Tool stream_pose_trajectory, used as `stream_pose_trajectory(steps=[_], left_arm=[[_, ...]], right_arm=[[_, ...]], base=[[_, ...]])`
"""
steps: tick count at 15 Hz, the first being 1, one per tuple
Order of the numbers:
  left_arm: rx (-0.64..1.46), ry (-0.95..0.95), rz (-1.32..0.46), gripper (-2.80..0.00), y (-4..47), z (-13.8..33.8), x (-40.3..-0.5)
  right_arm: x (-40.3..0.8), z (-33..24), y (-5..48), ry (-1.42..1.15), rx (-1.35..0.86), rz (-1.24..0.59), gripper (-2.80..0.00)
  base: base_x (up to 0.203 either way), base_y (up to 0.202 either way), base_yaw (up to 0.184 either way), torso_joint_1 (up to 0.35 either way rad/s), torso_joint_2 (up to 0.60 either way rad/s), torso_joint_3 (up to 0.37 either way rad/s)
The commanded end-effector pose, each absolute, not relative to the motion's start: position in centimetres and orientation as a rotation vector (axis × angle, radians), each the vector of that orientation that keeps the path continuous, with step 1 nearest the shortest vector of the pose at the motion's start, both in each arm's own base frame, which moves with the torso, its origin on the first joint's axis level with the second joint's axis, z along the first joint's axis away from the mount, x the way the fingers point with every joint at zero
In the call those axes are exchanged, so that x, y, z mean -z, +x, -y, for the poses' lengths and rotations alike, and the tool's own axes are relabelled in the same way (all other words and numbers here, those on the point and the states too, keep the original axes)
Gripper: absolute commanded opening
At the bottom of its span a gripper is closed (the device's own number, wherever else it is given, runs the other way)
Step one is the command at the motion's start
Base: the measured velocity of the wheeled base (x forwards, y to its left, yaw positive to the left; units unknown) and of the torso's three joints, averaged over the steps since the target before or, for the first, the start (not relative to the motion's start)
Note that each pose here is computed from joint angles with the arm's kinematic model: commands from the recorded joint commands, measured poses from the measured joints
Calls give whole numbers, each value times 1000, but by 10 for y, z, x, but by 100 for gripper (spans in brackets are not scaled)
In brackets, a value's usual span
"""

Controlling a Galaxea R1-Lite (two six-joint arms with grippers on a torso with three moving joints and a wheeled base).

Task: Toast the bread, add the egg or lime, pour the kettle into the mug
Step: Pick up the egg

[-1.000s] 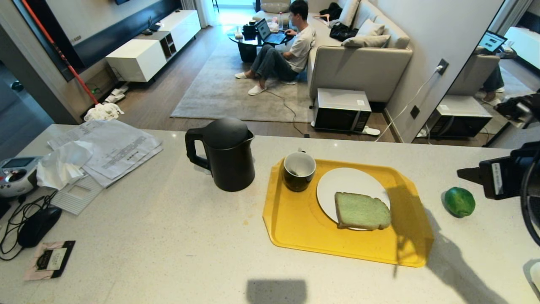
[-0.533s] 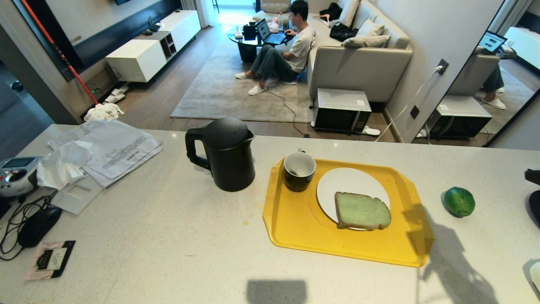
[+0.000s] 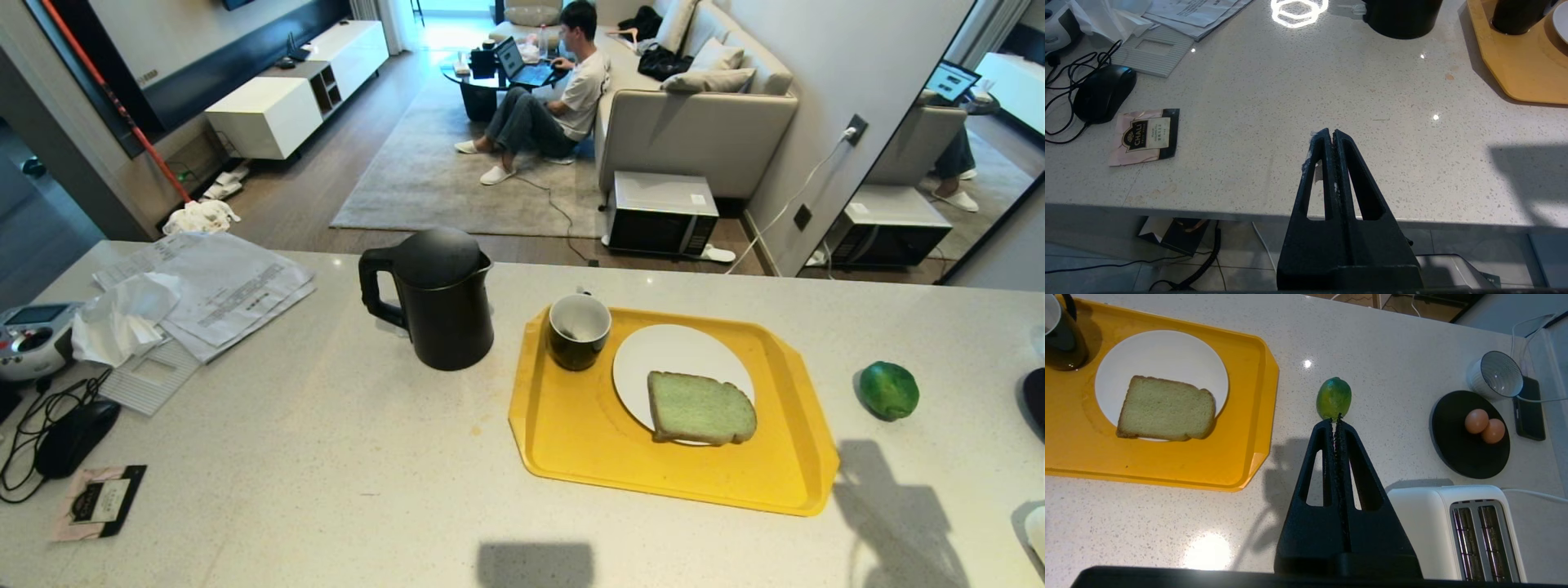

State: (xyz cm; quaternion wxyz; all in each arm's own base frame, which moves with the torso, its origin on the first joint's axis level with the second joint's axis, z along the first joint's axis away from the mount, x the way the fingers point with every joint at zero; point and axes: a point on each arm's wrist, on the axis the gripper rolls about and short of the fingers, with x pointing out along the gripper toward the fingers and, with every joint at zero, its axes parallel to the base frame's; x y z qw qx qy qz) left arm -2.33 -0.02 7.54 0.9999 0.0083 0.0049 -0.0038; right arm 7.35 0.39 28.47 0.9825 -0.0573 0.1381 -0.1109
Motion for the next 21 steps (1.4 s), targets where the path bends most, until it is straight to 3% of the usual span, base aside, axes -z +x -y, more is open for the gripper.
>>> stream_pose_trajectory(steps=[1,4,7,11,18,21], left_arm=[[8,17,-9,-280,-23,0,-75],[8,17,-9,-280,-23,0,-75],[8,17,-9,-280,-23,0,-75],[8,17,-9,-280,-23,0,-75],[8,17,-9,-280,-23,0,-75],[8,17,-9,-280,-23,0,-75]], right_arm=[[-282,2,43,-114,210,-206,-280],[-263,4,1,-105,123,-111,-280],[-218,3,-36,-99,103,-47,-280],[-159,2,-33,-69,143,-116,-280],[-143,0,-34,-42,27,-155,-280],[-131,0,-38,-51,21,-68,-280]], base=[[0,0,0,0,0,0],[0,0,0,0,0,0],[0,0,0,0,0,0],[0,0,0,0,0,0],[0,0,0,0,0,0],[0,0,0,0,0,0]])
